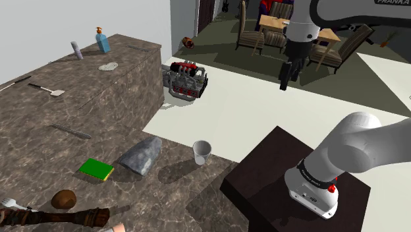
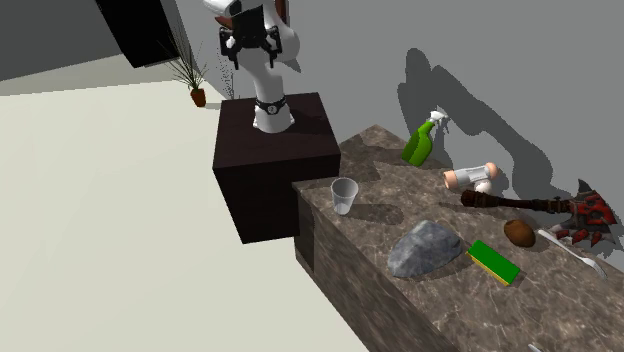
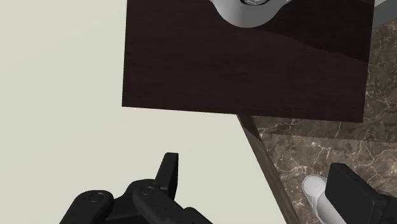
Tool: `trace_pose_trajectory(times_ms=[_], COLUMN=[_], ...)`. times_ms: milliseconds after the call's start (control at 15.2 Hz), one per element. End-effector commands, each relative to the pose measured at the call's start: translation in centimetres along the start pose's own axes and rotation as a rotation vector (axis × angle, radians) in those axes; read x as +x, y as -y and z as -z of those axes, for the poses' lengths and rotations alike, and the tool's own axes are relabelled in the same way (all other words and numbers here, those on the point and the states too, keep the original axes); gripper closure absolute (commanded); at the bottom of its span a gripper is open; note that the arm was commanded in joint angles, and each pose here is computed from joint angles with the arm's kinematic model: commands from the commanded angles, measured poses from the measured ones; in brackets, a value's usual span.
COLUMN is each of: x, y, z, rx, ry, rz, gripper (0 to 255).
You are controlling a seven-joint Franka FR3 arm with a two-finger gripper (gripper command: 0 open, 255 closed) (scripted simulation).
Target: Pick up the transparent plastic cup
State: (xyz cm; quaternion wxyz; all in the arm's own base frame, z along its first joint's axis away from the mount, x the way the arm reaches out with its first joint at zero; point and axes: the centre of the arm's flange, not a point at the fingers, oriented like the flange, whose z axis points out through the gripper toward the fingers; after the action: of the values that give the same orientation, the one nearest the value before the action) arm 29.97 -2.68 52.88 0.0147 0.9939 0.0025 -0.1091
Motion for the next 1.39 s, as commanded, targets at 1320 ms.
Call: trace_pose_trajectory(times_ms=[1320], x=[12.0], y=[11.0], z=[-19.3], rx=[0.089], ry=[-0.08], rz=[-0.028], gripper=[0])
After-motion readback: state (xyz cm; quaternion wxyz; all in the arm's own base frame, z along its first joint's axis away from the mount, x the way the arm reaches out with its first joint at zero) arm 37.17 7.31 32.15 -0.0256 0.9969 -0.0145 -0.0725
